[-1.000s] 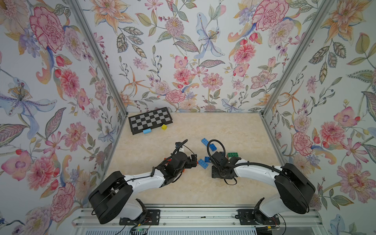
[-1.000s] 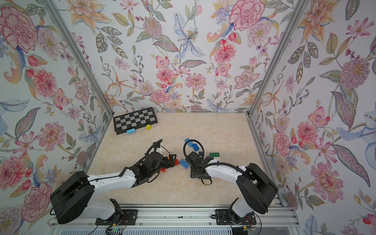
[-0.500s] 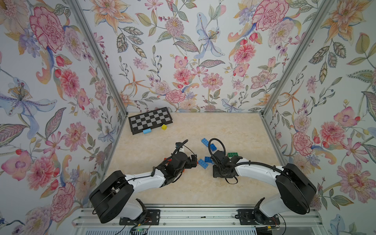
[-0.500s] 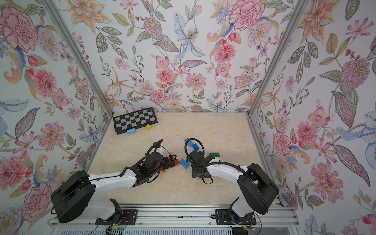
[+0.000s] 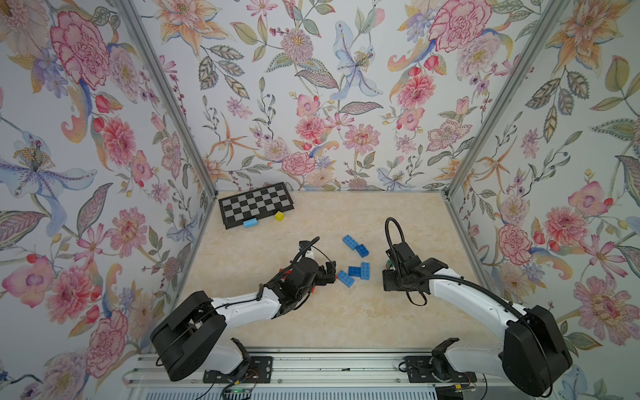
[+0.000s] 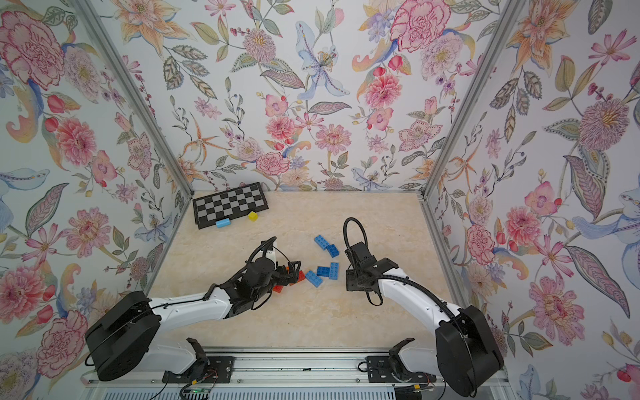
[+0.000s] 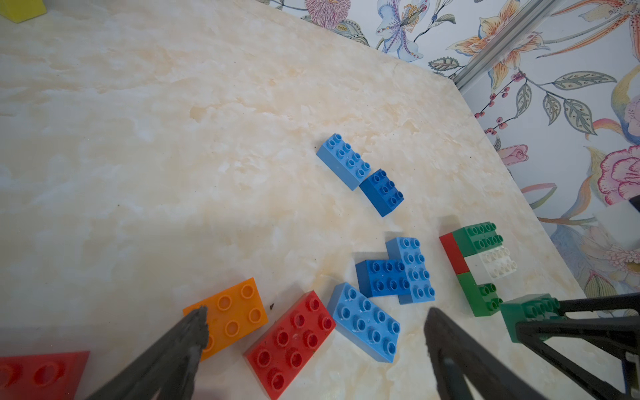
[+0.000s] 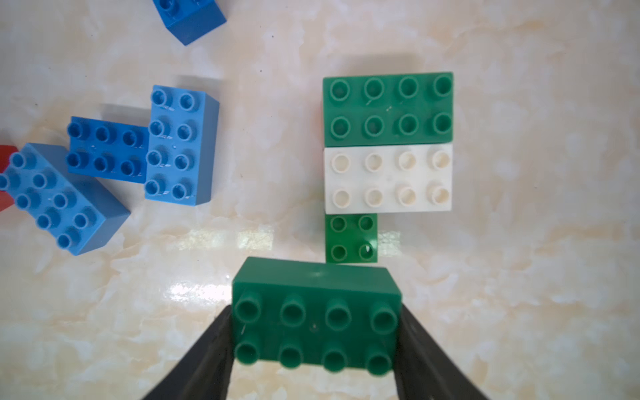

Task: Assemble a rectangle with lego
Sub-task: Pick up the lego brick from the center of the board, then assemble the lego brick with the lego brick.

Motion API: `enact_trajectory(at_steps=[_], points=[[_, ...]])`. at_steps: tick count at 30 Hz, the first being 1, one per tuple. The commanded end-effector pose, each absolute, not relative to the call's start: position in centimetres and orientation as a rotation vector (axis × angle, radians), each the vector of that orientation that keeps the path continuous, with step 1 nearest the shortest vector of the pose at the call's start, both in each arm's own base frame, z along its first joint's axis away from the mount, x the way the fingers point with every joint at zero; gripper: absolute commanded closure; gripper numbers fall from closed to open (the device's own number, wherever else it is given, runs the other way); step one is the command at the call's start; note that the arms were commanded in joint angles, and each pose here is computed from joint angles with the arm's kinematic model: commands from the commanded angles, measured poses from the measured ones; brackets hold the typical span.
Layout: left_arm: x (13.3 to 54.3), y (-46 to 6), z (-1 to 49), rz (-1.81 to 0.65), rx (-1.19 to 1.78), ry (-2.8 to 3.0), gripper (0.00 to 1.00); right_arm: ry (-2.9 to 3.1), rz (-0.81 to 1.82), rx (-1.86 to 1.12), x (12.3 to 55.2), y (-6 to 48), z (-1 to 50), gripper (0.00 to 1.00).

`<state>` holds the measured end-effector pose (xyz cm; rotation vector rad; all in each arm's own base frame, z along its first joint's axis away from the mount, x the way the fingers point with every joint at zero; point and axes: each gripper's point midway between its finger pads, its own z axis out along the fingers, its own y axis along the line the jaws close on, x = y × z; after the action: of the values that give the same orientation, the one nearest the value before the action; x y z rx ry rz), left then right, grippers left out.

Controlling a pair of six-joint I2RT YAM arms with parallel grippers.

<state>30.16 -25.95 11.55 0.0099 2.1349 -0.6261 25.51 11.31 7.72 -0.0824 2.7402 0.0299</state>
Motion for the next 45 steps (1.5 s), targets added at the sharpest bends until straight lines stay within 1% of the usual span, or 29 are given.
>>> enact_trajectory(at_steps=[1,12,17,26,34,45], points=[[30.9,-25.8,12.9,-0.632,0.002,2.092,0.01,2.766,-0.04,-0.165,24.9,9.7,7.2,0.66],[31.0,-26.2,12.6,-0.645,0.005,2.099,0.01,2.817,-0.042,-0.122,25.8,8.4,6.1,0.67],[31.1,-26.3,12.5,-0.655,0.003,2.1,0.01,2.844,0.006,-0.107,25.8,8.4,5.6,0.67],[31.3,-26.4,12.3,-0.664,0.001,2.104,0.01,2.862,0.018,-0.124,26.2,8.7,5.2,0.67],[31.4,-26.7,12.1,-0.685,0.001,2.107,0.01,2.834,-0.027,-0.126,26.9,8.4,5.8,0.67],[31.3,-26.5,12.3,-0.685,-0.005,2.101,0.01,2.84,-0.091,-0.144,27.6,7.9,5.5,0.67]])
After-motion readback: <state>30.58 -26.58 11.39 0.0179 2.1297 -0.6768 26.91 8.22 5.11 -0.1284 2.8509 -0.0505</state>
